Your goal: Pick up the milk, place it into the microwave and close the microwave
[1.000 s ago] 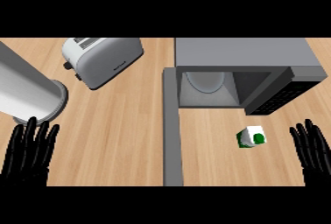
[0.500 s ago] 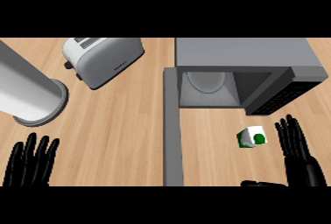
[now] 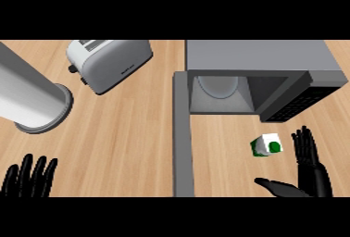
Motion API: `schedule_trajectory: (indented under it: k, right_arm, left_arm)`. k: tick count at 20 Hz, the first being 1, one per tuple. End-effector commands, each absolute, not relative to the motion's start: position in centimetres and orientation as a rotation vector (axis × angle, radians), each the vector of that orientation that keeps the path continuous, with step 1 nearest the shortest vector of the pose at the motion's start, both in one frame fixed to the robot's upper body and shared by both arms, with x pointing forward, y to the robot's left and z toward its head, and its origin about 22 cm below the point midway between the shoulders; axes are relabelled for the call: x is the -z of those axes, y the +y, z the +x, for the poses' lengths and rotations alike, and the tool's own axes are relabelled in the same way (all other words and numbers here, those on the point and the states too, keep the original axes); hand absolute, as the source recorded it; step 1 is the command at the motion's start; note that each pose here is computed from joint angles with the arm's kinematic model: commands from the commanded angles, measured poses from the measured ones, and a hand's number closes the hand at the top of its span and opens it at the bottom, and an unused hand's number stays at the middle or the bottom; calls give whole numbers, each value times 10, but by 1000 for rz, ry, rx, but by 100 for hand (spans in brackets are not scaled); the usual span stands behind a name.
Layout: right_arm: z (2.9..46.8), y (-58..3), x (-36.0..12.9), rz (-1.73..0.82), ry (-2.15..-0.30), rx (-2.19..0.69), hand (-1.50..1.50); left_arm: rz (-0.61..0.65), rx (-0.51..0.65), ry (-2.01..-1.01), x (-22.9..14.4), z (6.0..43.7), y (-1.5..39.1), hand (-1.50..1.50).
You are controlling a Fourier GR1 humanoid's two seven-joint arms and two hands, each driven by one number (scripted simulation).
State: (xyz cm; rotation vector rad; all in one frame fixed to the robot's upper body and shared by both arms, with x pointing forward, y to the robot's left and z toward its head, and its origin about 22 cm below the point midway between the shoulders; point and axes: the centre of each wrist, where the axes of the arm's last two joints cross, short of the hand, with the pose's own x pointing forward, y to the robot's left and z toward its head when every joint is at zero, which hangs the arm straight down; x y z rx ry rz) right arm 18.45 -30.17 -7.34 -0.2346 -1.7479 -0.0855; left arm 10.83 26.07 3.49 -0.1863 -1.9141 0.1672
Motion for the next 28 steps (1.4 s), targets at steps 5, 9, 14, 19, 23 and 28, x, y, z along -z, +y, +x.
schedule_trajectory:
  k: [5,9,14,19,23,28]
  right_arm:
    - [208,-325,108,-261,-1727,72,-150]
    - [205,-304,128,-244,-1759,71,-150]
    - [204,-317,150,-273,-1759,71,-150]
    - [185,-327,169,-261,-1754,34,-150]
    - [222,-323,158,-254,-1758,20,-150]
    - [230,-314,159,-199,-1792,-1,-150]
  left_arm:
    - [-183,-160,-1906,-39,104,263,-150]
    - [-172,-174,-1921,-45,100,271,-150]
    - [-195,-152,-1907,-41,95,260,-150]
    - [-198,-161,-1913,-51,86,285,-150]
    - [-187,-182,-1924,-23,87,272,-150]
    - [-191,-175,-1902,-22,78,280,-150]
